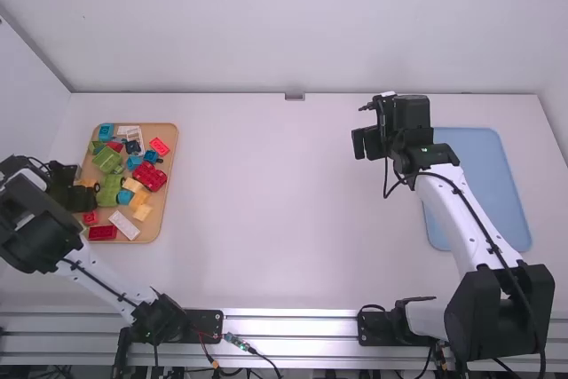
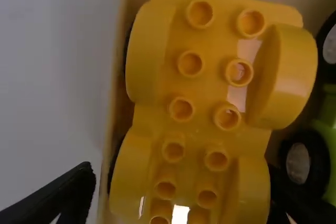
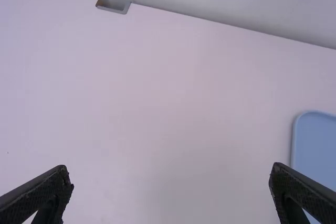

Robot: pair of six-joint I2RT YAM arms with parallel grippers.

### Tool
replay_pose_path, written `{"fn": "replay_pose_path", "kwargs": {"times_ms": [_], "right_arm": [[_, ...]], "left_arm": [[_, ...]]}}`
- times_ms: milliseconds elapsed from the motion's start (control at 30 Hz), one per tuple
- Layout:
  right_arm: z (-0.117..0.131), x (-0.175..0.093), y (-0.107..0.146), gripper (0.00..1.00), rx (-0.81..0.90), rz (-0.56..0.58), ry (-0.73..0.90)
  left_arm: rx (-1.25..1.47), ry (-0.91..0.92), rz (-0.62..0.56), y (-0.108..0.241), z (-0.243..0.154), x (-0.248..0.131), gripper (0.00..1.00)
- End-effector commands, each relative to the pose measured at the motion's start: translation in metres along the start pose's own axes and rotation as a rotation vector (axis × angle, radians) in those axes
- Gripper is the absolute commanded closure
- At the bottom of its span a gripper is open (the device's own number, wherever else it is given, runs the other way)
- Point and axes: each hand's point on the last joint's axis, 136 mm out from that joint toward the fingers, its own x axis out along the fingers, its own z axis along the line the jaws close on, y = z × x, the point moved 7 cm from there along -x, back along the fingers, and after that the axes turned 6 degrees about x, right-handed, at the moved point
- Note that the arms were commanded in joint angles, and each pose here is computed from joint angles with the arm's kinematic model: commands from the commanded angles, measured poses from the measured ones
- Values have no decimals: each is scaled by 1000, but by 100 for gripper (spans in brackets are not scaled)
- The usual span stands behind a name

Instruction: Assemble lego blocks to make yellow taxi

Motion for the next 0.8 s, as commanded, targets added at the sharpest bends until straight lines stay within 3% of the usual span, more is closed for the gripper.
{"fn": "replay_pose_path", "kwargs": {"times_ms": [0, 233, 567, 767], "right_arm": [[1, -4, -12, 1, -5, -32, -1], [0, -4, -12, 1, -4, -30, -1], [1, -4, -12, 1, -5, -30, -2], [0, -4, -12, 1, -5, -28, -1]], "left_arm": [[-2, -45, 46, -9, -1, 2, 9], [-7, -37, 47, -28, -10, -7, 12], [-15, 1, 72, -23, -17, -7, 7], [1, 84, 51, -22, -26, -8, 13]]}}
